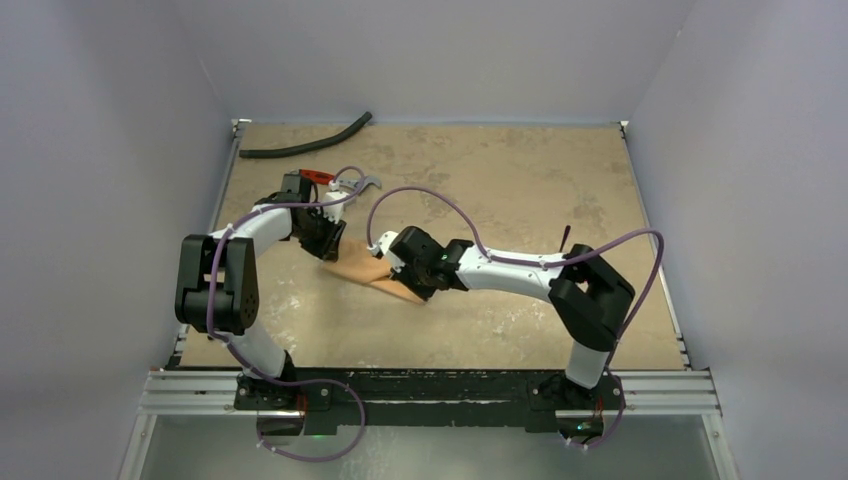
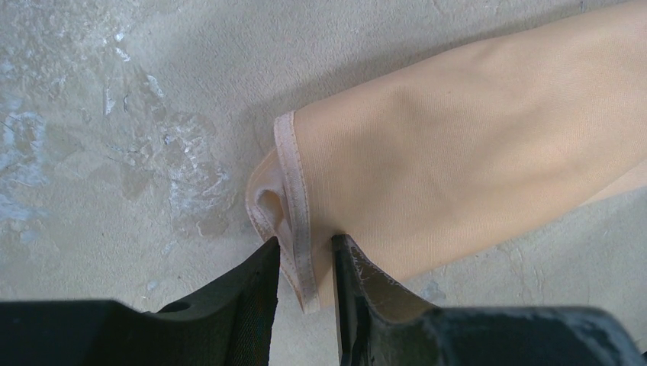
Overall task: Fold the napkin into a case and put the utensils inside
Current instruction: Insert the fork into the folded napkin.
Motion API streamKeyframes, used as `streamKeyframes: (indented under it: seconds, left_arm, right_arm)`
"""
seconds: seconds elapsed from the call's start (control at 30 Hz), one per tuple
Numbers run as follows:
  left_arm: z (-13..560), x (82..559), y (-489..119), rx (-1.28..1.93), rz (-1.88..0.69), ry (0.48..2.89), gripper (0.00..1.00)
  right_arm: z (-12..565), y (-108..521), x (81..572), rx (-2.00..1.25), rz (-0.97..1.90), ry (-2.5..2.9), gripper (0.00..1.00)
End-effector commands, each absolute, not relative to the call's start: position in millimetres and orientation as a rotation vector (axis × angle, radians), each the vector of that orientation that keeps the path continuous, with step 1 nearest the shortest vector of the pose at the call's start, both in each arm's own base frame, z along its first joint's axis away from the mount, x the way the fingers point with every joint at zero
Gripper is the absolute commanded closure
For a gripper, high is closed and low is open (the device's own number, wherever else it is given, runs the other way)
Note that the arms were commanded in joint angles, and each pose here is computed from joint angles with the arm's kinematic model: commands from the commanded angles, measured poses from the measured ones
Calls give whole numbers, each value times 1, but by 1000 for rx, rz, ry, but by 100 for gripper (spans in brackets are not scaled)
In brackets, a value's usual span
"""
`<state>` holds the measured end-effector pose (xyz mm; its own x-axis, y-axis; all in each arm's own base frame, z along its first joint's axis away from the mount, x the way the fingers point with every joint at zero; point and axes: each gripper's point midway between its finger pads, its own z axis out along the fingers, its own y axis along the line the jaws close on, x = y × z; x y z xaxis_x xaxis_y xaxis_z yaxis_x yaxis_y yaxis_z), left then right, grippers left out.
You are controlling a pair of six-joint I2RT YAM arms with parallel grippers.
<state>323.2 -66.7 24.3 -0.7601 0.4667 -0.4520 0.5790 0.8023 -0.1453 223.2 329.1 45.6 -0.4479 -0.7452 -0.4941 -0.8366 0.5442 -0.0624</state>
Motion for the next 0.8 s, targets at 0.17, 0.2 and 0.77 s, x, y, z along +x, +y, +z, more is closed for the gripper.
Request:
streamKeyframes:
  seconds: [0.17,0.2,0.77]
  left_arm:
    - [44,333,-67,815,-364,2523,70]
    - [46,334,-67,813,-365,2521,70]
    - [48,335,-66,804,-363,2519,69]
  right_arm:
    - [81,325,230,-1206,262,2267,93]
    - [83,319,225,-1169,272,2293,91]
    - [45,293,220,-1123,186,2409,100]
